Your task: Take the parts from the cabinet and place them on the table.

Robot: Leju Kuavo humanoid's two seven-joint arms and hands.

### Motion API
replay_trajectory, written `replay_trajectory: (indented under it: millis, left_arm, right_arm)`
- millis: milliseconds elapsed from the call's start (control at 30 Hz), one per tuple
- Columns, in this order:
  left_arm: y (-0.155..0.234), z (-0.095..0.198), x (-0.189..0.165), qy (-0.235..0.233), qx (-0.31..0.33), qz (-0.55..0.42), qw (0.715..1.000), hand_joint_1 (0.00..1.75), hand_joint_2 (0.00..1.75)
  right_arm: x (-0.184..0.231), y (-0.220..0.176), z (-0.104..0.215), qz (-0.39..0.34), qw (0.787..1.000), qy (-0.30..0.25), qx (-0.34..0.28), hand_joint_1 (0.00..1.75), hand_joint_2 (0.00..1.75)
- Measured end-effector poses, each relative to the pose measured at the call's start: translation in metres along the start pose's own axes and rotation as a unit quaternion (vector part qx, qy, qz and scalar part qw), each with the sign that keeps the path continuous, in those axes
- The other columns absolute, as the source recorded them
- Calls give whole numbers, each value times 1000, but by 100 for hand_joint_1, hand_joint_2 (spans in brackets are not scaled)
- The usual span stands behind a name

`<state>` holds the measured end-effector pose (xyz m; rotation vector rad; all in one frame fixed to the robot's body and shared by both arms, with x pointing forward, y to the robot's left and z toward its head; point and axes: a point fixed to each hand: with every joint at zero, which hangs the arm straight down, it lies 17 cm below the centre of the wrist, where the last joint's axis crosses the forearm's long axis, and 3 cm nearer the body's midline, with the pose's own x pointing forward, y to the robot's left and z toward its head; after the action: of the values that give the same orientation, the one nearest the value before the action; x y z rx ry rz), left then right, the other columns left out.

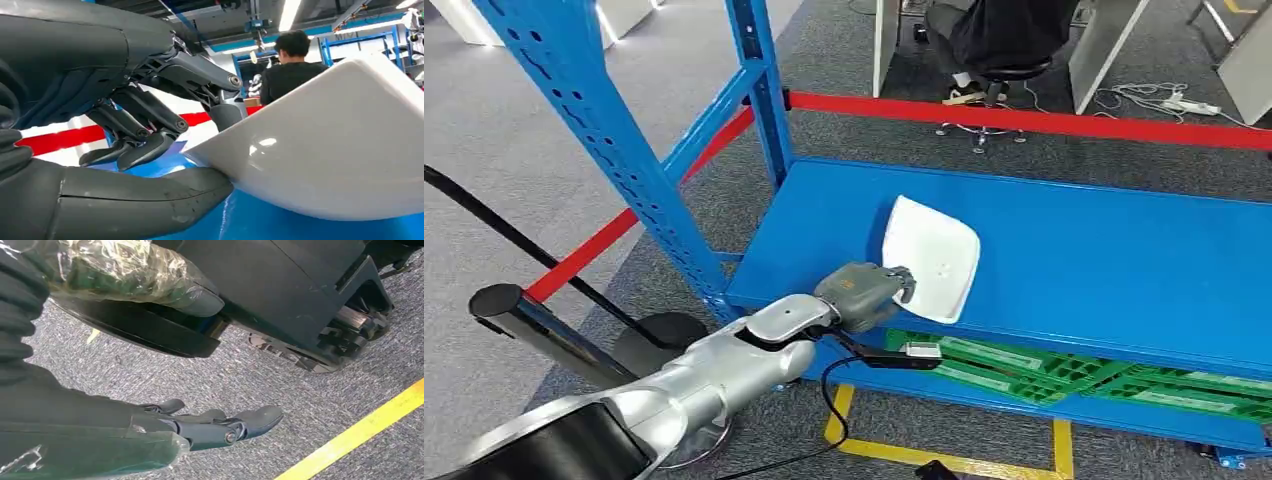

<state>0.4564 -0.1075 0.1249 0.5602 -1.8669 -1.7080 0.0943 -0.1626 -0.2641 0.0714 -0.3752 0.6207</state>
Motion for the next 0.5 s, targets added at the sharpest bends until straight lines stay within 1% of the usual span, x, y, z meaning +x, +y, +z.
replay_trajectory:
  millis: [367, 400, 433, 467, 500]
  left_arm:
    - [2, 0, 2, -5, 5, 3, 1000, 175, 175]
    - [16, -3, 12, -16, 38, 31, 999, 175, 175]
    - [51, -5, 27, -43, 113, 80, 989, 175, 175]
    - [98, -6, 39, -65, 189, 108, 974, 175, 175]
    - [158, -7, 43, -79, 263, 123, 954, 175, 175]
  right_arm:
    - [0, 0, 0, 0, 1000, 0, 0, 0, 175]
    - [-1, -1, 0, 2, 1000, 3, -4, 0, 175]
    - [-4, -3, 0, 4, 1000, 7, -9, 0, 175]
    - [-5, -4, 0, 7, 1000, 10, -11, 0, 175]
    - [-5, -5, -1, 8, 1000, 10, -14, 0, 175]
